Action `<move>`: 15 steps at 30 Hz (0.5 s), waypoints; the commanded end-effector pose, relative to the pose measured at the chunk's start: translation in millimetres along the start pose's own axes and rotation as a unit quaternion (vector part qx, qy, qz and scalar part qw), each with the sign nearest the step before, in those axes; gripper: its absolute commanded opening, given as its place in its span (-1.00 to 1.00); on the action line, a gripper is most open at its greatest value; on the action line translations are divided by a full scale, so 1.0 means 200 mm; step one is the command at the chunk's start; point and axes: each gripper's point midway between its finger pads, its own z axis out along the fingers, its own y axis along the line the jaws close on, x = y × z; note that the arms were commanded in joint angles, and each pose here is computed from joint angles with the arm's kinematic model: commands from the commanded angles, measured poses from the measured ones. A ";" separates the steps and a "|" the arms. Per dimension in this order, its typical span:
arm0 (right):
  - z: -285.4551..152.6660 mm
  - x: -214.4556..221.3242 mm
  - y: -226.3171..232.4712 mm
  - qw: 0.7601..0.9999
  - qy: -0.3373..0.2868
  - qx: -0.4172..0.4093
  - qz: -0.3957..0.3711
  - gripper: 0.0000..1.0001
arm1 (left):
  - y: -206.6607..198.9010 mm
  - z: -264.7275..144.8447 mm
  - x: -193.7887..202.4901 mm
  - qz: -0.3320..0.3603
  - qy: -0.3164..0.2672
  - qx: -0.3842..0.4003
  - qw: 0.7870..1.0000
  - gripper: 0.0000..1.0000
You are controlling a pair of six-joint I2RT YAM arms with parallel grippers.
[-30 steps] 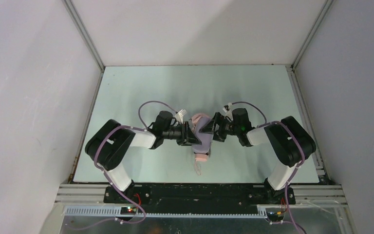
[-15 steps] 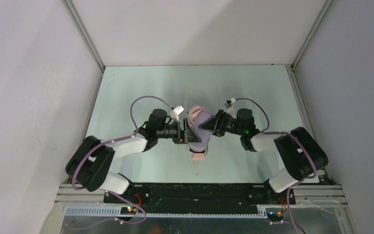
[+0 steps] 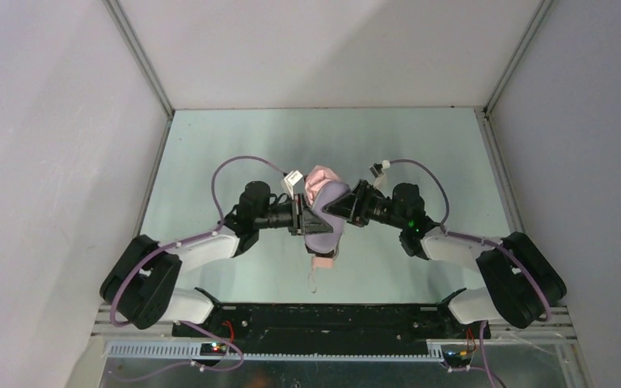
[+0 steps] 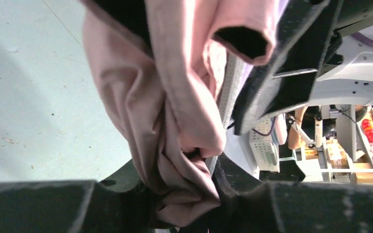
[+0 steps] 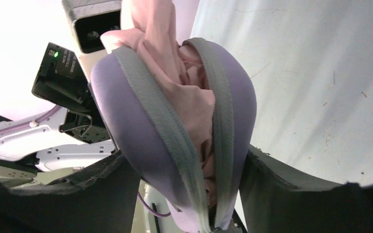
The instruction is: Put away the umbrella
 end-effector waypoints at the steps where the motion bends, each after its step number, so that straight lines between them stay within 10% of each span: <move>1: -0.05 -0.06 0.21 0.997 -0.030 -0.038 -0.054 0.53 | 0.03 -0.03 -0.01 0.027 -0.003 -0.029 0.999 -0.72; 6: -0.19 -0.12 0.21 0.986 -0.080 0.020 -0.143 0.89 | 0.10 -0.13 0.00 0.061 0.021 -0.133 0.989 -0.98; 15: -0.40 -0.06 0.08 0.917 -0.117 0.091 -0.369 0.93 | 0.04 -0.30 -0.05 0.088 0.026 -0.218 0.971 -0.99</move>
